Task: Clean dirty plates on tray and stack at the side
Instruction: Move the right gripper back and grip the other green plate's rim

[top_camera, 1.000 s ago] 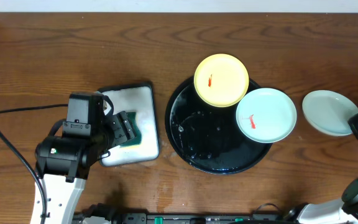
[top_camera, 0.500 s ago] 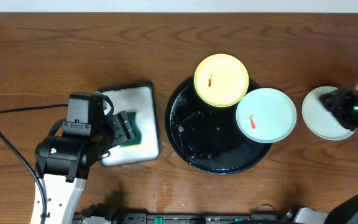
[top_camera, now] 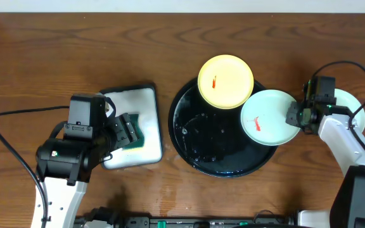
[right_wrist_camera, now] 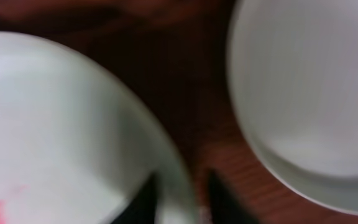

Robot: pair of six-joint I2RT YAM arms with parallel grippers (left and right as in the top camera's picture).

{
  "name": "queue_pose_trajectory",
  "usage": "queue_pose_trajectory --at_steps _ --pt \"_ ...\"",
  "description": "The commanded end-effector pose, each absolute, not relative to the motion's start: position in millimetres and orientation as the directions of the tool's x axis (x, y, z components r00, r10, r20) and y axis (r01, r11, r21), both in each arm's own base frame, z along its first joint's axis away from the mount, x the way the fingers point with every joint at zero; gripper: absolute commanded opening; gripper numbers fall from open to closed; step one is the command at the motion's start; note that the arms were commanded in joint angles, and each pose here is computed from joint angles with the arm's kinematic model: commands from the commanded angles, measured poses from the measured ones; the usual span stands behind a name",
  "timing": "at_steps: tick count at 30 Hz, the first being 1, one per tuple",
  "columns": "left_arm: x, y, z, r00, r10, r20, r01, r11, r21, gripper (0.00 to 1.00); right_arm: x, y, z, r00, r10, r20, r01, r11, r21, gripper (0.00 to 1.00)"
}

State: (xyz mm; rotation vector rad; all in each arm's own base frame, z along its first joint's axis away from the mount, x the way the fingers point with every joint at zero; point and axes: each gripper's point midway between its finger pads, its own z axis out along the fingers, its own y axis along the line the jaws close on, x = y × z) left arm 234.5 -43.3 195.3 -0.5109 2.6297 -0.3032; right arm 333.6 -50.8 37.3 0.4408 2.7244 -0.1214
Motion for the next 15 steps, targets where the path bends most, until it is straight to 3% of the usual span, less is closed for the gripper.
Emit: queue_pose_trajectory --at_steps 1,8,15 --pt "237 -43 201 -0.83 -0.399 -0.39 -0.298 0.908 -0.294 0.82 330 -59 34 -0.872 0.307 -0.381 0.357 0.932 -0.067 0.01" --pt "237 -43 201 -0.83 -0.399 -0.39 -0.298 0.908 -0.294 0.82 314 -50 67 -0.867 0.303 -0.395 0.341 0.94 -0.028 0.01" --pt "237 -43 201 -0.83 -0.399 -0.39 -0.298 0.908 -0.295 0.82 294 14 92 -0.903 0.272 -0.333 0.197 0.95 0.242 0.01"
